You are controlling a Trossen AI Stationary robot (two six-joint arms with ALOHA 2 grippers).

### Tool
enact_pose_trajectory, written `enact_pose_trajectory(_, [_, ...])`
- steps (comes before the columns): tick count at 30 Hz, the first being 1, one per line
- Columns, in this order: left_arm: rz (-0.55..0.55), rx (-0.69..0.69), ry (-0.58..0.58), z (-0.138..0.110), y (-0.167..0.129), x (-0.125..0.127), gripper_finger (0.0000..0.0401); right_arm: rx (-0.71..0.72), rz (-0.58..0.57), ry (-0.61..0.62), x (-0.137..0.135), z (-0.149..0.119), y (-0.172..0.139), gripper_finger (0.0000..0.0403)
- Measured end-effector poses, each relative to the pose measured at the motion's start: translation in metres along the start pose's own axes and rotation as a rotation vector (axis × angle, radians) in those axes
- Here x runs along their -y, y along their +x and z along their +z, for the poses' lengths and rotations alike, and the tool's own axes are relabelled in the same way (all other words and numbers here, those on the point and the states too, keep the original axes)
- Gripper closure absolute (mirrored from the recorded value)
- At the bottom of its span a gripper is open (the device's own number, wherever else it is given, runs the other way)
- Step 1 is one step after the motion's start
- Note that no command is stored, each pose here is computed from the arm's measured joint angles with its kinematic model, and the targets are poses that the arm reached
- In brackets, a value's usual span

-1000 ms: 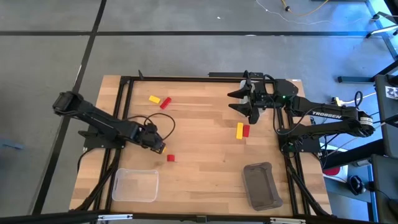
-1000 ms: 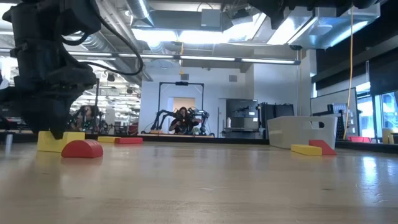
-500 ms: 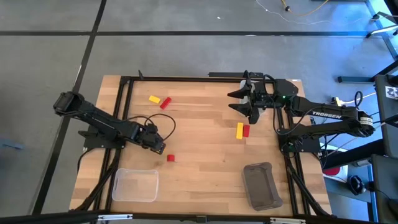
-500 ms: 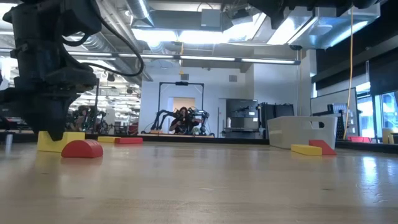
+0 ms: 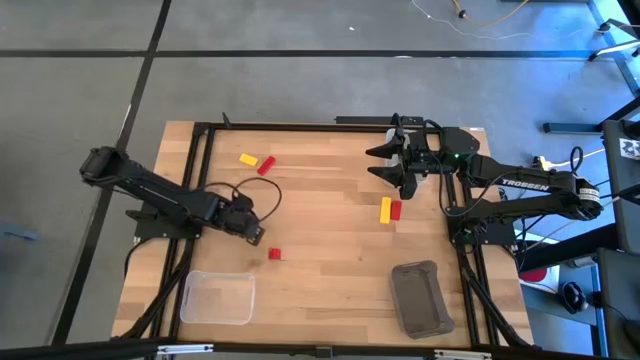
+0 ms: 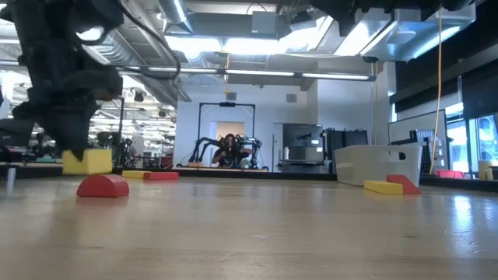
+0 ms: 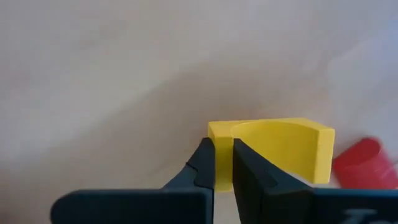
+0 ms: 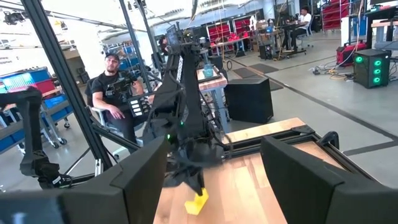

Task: Sort & place blocks by color
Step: Put the bottom left yellow block into the black bin

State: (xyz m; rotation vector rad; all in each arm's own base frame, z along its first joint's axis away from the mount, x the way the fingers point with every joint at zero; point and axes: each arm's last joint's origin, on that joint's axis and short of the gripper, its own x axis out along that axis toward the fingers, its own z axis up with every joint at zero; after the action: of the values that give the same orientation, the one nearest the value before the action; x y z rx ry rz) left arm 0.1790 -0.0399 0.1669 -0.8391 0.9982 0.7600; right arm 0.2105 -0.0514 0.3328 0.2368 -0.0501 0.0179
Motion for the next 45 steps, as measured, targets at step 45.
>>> enact_pose_trajectory(45, [-0.612,0.652,-0.214,0.062,-0.093,-0.006,0.0383,0.010,-0.005,-0.002,0.000,0.001,0.000,0.0141])
